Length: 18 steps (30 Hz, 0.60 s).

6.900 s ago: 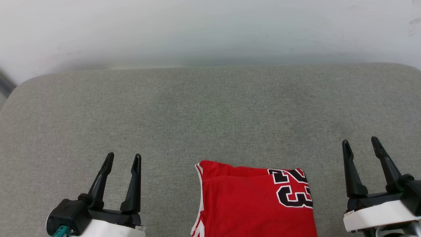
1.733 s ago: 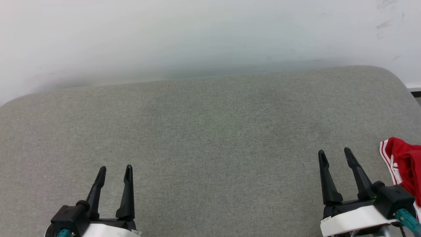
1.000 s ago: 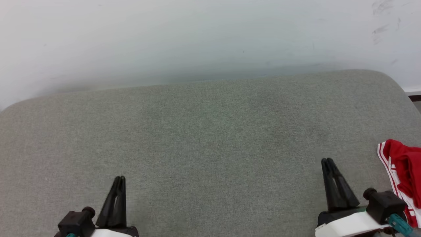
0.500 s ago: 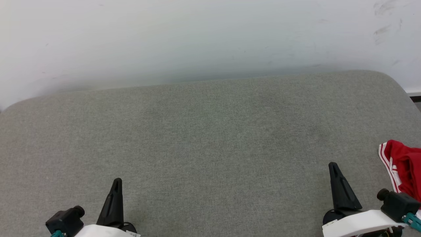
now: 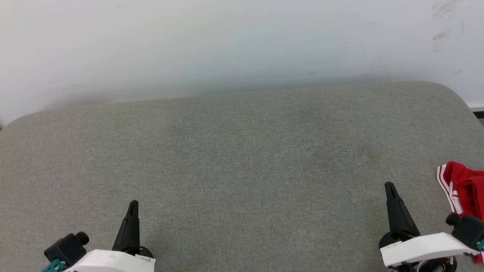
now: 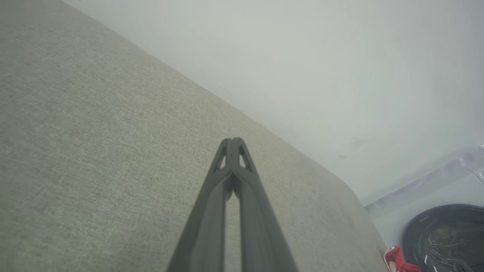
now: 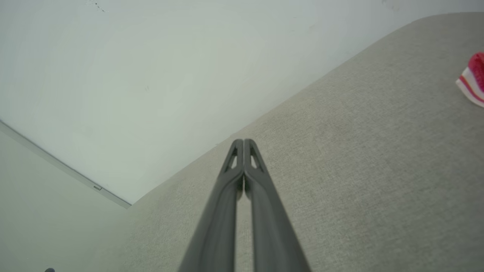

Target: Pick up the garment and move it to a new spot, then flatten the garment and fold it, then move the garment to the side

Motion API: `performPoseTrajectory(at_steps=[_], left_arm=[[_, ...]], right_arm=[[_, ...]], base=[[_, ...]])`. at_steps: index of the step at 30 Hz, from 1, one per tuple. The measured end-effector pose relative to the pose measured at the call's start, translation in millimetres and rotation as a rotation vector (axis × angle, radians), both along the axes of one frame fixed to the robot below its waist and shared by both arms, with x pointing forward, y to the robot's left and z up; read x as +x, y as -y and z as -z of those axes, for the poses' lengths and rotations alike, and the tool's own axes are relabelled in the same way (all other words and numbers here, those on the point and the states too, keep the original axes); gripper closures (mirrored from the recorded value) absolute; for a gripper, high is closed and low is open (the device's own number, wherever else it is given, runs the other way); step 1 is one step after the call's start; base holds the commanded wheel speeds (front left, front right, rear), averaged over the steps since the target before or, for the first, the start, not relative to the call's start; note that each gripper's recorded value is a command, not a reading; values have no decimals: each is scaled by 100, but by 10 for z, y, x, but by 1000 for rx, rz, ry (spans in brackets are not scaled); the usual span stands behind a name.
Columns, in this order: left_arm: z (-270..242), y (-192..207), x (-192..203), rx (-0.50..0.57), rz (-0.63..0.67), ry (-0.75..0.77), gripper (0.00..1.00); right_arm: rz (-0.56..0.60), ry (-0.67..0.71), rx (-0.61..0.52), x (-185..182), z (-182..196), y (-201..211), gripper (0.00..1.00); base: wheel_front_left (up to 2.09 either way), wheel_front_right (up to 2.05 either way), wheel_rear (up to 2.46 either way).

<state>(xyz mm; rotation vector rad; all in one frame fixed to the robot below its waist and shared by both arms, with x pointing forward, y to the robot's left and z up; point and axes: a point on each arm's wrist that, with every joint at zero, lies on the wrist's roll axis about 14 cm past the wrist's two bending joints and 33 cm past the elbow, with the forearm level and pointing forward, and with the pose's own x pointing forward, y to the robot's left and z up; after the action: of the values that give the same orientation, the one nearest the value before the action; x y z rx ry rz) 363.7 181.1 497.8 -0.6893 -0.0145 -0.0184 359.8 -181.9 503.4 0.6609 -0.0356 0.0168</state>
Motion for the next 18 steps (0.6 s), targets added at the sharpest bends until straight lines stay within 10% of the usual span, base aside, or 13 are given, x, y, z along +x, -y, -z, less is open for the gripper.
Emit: performPoseTrajectory(at_steps=[18], left_arm=[[12,-68,69,-225,-18,-28,100]], right_arm=[[17,-29,233,69,24,80,100]], base=[[0,0,0]])
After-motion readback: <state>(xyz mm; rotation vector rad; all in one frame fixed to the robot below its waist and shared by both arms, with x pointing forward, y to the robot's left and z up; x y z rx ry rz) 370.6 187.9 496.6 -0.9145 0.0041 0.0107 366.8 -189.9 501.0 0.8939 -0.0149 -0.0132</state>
